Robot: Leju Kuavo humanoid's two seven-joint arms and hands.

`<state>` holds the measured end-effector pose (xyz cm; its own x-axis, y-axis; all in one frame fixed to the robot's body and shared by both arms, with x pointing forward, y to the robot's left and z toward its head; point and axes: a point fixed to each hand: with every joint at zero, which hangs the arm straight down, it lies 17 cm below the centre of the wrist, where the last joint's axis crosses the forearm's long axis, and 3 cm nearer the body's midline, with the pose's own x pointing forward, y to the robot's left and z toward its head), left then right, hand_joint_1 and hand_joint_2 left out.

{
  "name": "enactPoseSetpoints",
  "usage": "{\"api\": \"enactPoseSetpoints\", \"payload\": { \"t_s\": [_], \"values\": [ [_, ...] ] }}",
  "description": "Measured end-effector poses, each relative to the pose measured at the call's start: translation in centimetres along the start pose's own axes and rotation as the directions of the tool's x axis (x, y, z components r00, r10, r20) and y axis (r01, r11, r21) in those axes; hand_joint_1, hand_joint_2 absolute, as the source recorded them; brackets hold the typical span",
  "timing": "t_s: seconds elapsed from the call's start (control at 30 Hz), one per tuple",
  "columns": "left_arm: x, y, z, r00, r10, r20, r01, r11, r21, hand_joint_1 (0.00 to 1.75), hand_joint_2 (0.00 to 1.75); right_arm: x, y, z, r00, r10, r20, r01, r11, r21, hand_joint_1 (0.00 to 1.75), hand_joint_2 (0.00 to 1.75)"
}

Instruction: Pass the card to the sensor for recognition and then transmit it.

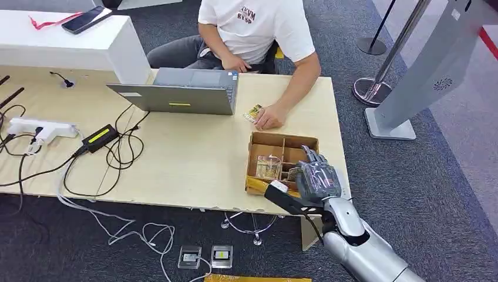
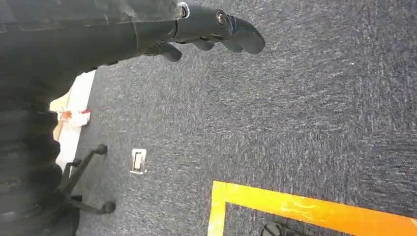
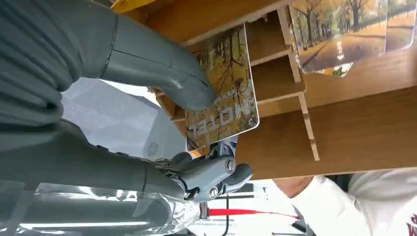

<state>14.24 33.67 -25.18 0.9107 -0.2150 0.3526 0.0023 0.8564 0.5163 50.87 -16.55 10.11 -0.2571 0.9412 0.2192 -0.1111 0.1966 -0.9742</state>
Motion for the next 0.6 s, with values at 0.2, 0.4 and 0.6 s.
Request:
{"api": "enactPoseSetpoints", "payload": {
  "t_s": [0.2,0.4,0.6],
  "values": [
    [0.2,-0.1,0.1,1.000,-0.004,0.011,0.004,1.000,-0.003,0.00,1.75,0.1,-1.9,-0.5,1.000,-0.012,0.006,0.012,0.997,-0.080,1.75,1.75],
    [0.4,-0.2,0.1,1.000,-0.014,0.024,0.014,1.000,-0.004,0.00,1.75,0.2,-6.7,-1.7,1.000,-0.026,0.014,0.028,0.980,-0.198,1.75,1.75],
    [0.7,-0.2,0.1,0.999,-0.028,0.043,0.029,1.000,-0.005,0.00,1.75,0.2,-11.2,-2.5,1.000,-0.019,0.012,0.021,0.957,-0.288,1.75,1.75]
  ]
}}
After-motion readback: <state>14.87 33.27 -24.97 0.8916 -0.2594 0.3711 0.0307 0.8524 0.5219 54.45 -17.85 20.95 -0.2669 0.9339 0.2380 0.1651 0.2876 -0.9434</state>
